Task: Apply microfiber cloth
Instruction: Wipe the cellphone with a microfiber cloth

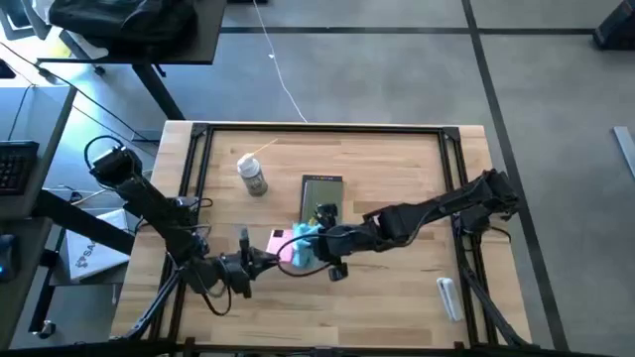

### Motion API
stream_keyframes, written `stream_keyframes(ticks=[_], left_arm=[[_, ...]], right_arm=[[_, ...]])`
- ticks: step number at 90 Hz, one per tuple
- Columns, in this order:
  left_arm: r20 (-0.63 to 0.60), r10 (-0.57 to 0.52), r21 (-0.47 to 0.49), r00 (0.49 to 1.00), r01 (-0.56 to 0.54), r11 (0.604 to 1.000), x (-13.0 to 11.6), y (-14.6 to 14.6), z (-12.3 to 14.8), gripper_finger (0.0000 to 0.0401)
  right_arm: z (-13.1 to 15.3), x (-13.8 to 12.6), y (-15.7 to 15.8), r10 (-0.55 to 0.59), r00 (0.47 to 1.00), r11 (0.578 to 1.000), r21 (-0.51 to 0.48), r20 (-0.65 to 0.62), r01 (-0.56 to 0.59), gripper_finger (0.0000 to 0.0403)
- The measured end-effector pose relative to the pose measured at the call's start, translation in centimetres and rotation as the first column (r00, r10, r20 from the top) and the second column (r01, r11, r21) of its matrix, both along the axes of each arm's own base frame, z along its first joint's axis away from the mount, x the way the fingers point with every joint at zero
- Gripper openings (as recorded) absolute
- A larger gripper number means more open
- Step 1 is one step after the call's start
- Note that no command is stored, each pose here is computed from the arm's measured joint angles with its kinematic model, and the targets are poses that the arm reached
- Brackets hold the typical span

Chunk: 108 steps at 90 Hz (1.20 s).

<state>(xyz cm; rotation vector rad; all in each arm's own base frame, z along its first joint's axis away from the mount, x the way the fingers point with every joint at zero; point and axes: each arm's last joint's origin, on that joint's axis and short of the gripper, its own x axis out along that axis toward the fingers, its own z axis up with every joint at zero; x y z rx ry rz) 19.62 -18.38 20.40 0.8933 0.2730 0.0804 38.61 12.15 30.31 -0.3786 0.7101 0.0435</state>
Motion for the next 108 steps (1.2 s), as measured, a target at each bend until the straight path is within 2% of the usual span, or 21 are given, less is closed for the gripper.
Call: stream_keyframes(ticks=[9, 17, 23, 31, 42, 54, 75, 92, 100, 108], left_arm=[[-0.057, -0.017, 0.111, 0.998, 0.023, 0.994, 0.7, -1.0, -1.6, 0.0014], [-0.103, -0.027, 0.181, 0.994, 0.045, 0.982, 1.2, -1.6, -3.0, 0.0014], [-0.136, -0.039, 0.212, 0.99, 0.068, 0.975, 1.4, -1.9, -4.0, 0.0014], [-0.176, -0.032, 0.253, 0.984, 0.077, 0.964, 1.6, -2.0, -5.5, 0.0015], [-0.221, -0.041, 0.27, 0.974, 0.101, 0.958, 1.7, -2.2, -7.1, 0.0016], [-0.272, -0.108, 0.202, 0.956, 0.167, 0.965, 1.8, -2.5, -8.3, 0.0025], [-0.308, -0.208, -0.005, 0.928, 0.217, 0.976, 1.6, -3.0, -8.7, 0.0058], [-0.337, -0.3, -0.192, 0.892, 0.247, 0.95, 1.3, -3.5, -8.9, 0.0089], [-0.344, -0.324, -0.265, 0.881, 0.24, 0.934, 1.1, -3.7, -8.9, 0.01], [-0.35, -0.326, -0.321, 0.878, 0.214, 0.922, 0.8, -3.9, -9.0, 0.0108]], right_arm=[[-0.1, -0.2, -0.5, -0.081, 0.997, 0.993, -0.085, -0.011, 0.079, 0.0], [-0.1, -0.3, -1.3, -0.165, 0.986, 0.961, -0.222, 0.009, 0.163, 0.0], [0.0, -0.2, -1.8, -0.194, 0.981, 0.942, -0.276, 0.023, 0.193, 0.0], [0.1, 0.1, -2.3, -0.173, 0.984, 0.957, -0.231, 0.03, 0.175, 0.0], [0.1, 0.7, -2.2, -0.092, 0.995, 0.993, -0.066, 0.03, 0.094, 0.0], [-0.8, 1.5, -1.7, -0.028, 0.999, 0.999, 0.039, 0.021, 0.027, 0.0], [-4.8, 3.0, 0.1, 0.024, 0.999, 0.99, 0.142, -0.027, -0.02, 0.0], [-7.5, 3.7, 1.0, 0.044, 0.996, 0.989, 0.145, -0.083, -0.032, 0.0], [-7.9, 3.9, 0.9, 0.043, 0.995, 0.99, 0.137, -0.094, -0.03, 0.0], [-7.8, 3.9, 0.8, 0.048, 0.995, 0.995, 0.087, -0.092, -0.04, 0.0]])
